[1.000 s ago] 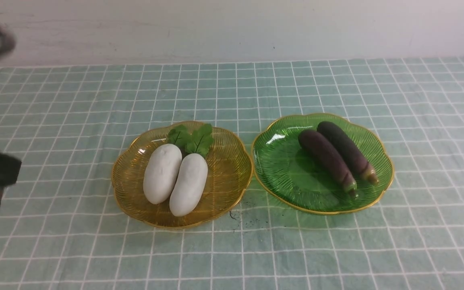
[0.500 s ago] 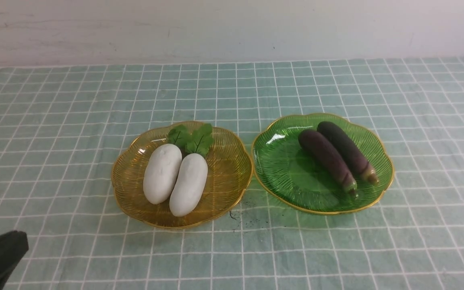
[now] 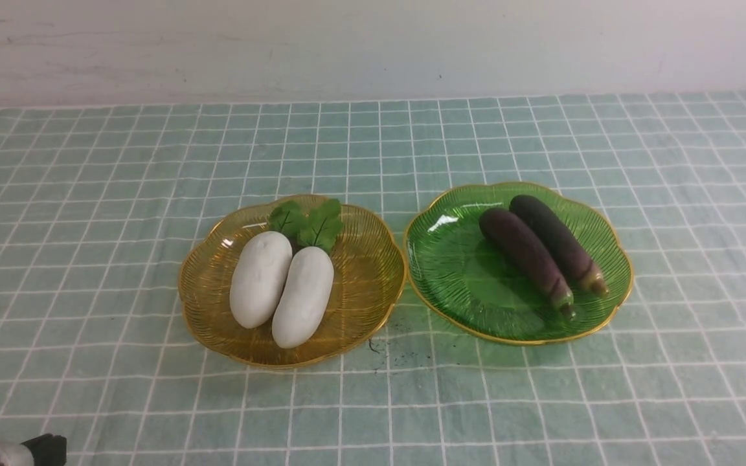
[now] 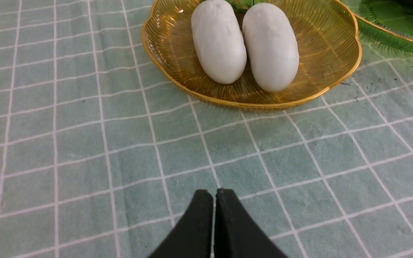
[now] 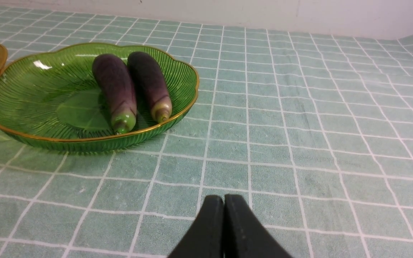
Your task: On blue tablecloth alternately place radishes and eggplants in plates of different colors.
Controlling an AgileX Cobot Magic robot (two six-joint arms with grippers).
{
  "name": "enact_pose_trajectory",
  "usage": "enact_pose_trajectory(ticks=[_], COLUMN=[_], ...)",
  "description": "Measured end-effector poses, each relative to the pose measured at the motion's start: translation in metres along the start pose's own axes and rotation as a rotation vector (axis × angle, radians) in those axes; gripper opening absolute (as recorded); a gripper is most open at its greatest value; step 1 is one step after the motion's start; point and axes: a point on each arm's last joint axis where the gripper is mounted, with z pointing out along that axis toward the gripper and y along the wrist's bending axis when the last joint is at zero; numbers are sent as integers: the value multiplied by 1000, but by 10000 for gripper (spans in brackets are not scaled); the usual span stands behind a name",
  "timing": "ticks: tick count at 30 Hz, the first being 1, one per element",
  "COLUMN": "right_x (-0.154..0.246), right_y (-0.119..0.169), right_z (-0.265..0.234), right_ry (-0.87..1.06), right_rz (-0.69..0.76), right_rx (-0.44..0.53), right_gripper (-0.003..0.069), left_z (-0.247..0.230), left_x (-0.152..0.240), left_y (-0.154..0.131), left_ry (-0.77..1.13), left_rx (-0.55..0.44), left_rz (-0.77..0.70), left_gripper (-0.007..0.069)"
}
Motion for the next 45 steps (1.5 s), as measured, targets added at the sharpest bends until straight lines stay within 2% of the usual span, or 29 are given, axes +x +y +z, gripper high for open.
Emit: enact_pose_trajectory(ticks=[5,12,16,45], right_x=[0,0,0,0], right_y=[0,0,0,0], right_z=[0,0,0,0], right_ry=[0,0,0,0], right_rz=[0,0,0,-1], right_rx=[0,0,1,1], right_gripper=[-15,-15,-15,-15], left_z=[2,7,9,9], left_x=[21,56,62,64], left_y=[1,9,12,12], left_ry=[-44,-202,-206,-186], left_rx=[-15,-149,-204,-206], left_rz=[11,-17,-18,0], left_gripper=[-8,-8,-8,-8])
